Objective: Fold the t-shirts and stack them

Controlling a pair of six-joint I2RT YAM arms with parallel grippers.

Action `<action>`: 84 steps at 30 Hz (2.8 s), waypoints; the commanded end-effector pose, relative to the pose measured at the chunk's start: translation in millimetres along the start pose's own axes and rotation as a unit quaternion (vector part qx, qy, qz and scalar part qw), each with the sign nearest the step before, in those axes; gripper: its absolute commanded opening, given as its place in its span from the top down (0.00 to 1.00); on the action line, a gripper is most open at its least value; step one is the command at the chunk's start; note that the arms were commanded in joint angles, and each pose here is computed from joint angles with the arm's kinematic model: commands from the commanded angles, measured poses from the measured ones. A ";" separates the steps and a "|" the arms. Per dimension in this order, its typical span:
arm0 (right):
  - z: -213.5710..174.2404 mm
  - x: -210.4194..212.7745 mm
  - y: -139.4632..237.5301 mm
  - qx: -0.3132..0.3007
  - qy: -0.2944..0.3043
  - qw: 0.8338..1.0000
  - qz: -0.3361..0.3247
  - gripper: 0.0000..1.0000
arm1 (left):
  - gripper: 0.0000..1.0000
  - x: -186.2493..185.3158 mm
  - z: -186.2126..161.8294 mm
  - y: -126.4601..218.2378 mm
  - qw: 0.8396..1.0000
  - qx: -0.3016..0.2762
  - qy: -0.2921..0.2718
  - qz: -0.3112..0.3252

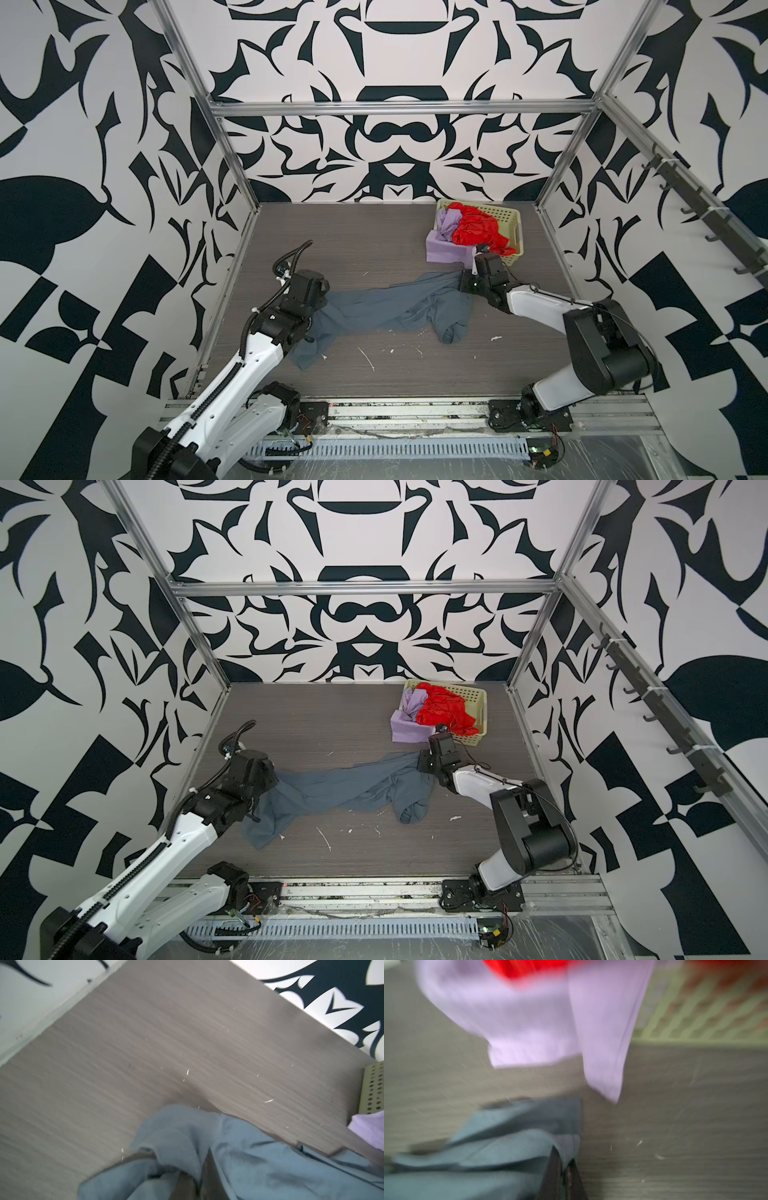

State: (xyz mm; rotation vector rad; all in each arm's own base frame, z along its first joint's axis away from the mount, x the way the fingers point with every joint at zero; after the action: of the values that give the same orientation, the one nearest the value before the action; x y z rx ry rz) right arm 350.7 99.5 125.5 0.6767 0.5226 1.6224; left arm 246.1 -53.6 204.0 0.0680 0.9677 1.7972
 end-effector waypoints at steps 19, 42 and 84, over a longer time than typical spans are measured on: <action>115.8 23.5 182.9 -0.244 0.072 0.965 0.062 1.00 | 0.99 -27.5 104.8 59.2 0.987 -0.147 -0.033 -0.052; -17.3 -8.9 140.5 -0.082 -0.030 0.996 0.021 0.54 | 0.41 52.3 -40.6 -19.9 0.988 0.111 0.065 0.089; -27.8 1.6 96.1 0.007 -0.011 0.999 0.036 0.98 | 1.00 59.6 -31.0 -56.9 0.978 0.142 0.088 0.126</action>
State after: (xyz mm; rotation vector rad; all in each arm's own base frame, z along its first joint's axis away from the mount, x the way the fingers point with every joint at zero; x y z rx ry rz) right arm 251.0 84.1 144.7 0.7830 0.5720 1.6507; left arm 257.6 -20.7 118.4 0.1699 1.3951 1.8751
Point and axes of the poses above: each gripper's point midway between its finger pads, its own y axis back along the fingers, its own x axis along the line the jaws close on, z = x × y, the point moved 5 cm from there along y, back along the fingers, and after that the axes turned 10 degrees about y, right-handed, at the moved point
